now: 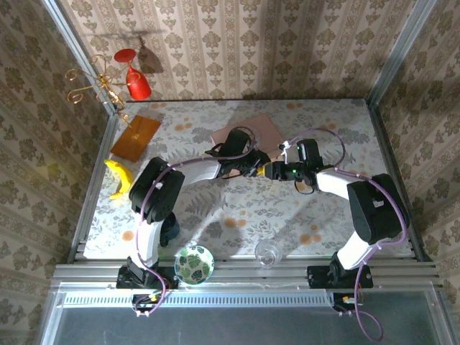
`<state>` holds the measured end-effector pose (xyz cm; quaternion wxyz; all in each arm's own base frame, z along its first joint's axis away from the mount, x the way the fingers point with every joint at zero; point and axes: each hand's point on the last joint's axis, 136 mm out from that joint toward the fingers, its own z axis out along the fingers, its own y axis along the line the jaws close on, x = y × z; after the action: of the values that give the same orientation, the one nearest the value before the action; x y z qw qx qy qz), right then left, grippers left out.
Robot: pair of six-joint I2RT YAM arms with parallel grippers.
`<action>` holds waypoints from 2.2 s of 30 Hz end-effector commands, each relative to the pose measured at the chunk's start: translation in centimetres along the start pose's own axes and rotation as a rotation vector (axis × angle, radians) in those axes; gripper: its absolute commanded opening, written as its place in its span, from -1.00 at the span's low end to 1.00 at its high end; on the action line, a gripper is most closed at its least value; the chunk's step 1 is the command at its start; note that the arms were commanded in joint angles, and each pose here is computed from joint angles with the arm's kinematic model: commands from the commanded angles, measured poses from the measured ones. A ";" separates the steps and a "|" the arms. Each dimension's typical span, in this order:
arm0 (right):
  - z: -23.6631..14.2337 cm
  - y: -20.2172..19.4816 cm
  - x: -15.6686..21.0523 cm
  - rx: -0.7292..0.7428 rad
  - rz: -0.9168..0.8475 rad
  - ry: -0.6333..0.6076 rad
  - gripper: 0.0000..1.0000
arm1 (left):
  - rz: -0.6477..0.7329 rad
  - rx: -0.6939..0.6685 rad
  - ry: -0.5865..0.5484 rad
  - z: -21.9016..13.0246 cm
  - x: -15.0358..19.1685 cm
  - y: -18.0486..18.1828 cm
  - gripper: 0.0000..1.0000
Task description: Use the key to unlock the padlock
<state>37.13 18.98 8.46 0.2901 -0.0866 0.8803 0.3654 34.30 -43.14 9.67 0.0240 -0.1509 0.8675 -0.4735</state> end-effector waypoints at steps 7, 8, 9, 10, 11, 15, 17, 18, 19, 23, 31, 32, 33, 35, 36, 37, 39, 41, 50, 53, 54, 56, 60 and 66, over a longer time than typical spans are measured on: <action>-0.6 1.1 -0.5 -0.002 -0.065 -0.019 -0.13 | -0.138 -0.060 0.136 2.5 3.4 3.7 -0.27; -0.7 1.1 -0.5 -0.001 -0.068 -0.020 -0.13 | -0.142 -0.060 0.132 2.6 3.3 3.7 -0.25; -0.7 1.2 -0.6 -0.001 -0.069 -0.020 -0.13 | -0.142 -0.057 0.125 2.7 3.1 3.8 -0.20; -0.7 1.2 -0.7 -0.001 -0.071 -0.022 -0.13 | -0.144 -0.054 0.121 2.8 3.0 3.8 -0.17; -0.7 1.2 -0.7 -0.001 -0.071 -0.021 -0.12 | -0.148 -0.053 0.117 2.8 2.9 3.9 -0.16; -0.7 1.2 -0.8 0.000 -0.075 -0.023 -0.12 | -0.163 -0.062 0.088 3.0 2.6 4.5 -0.04; -0.8 1.3 -0.9 0.000 -0.079 -0.024 -0.12 | -0.175 -0.066 0.081 3.2 2.4 4.9 0.11; -0.8 1.3 -0.9 0.000 -0.080 -0.024 -0.12 | -0.178 -0.067 0.080 3.3 2.4 5.0 0.13; -0.8 1.3 -0.8 0.000 -0.079 -0.022 -0.12 | -0.184 -0.068 0.077 3.5 2.3 5.2 0.13; -0.9 1.3 -0.9 0.002 -0.083 -0.024 -0.11 | -0.199 -0.060 0.067 4.1 2.3 5.3 0.09; -1.1 1.6 -1.1 0.000 -0.091 -0.029 -0.11 | -0.216 -0.063 0.053 4.7 2.3 5.4 -0.41; -1.3 1.6 -1.1 0.001 -0.093 -0.030 -0.11 | -0.222 -0.066 0.048 4.7 2.3 5.7 -0.48; -1.4 1.7 -1.1 0.005 -0.096 -0.030 -0.11 | -0.227 -0.068 0.045 4.7 2.2 5.9 -0.54; -1.6 1.6 -0.9 0.016 -0.097 -0.029 -0.09 | -0.236 -0.074 0.038 4.6 2.2 6.3 -0.65; -1.8 1.5 -0.9 0.025 -0.099 -0.032 -0.09 | -0.239 -0.078 0.037 4.6 2.2 6.5 -0.71; -1.9 1.5 -0.9 0.031 -0.100 -0.035 -0.09 | -0.242 -0.081 0.034 4.5 2.1 6.7 -0.74; -2.3 1.5 -0.9 0.041 -0.103 -0.042 -0.08 | -0.248 -0.085 0.026 4.4 2.0 7.0 -0.86; -2.7 1.5 -0.8 0.051 -0.104 -0.047 -0.07 | -0.249 -0.084 0.023 4.4 2.0 7.1 -0.90; -4.7 1.3 -0.7 0.112 -0.112 -0.076 -0.01 | -0.247 -0.082 0.020 4.0 2.0 7.0 -1.00; -5.1 0.6 -0.4 0.157 -0.107 -0.072 0.00 | -0.246 -0.072 0.020 3.8 2.1 6.7 -1.00; -5.9 1.0 -1.0 0.167 -0.123 -0.099 0.01 | -0.247 -0.070 0.019 3.7 2.1 6.6 -1.00; -6.4 0.8 -1.1 0.195 -0.126 -0.109 0.01 | -0.245 -0.066 0.020 3.5 2.2 6.3 -1.00; -7.5 0.0 -1.2 0.270 -0.127 -0.130 0.02 | -0.251 -0.060 0.017 3.0 2.4 6.0 -1.00; -8.1 -2.0 -1.5 0.375 -0.078 -0.153 0.04 | -0.262 -0.055 0.015 3.2 2.4 6.2 -1.00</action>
<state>35.56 13.75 14.24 0.3919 -0.0681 0.8884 0.2292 35.09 -45.32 10.45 0.0639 -0.1642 0.8221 -0.5414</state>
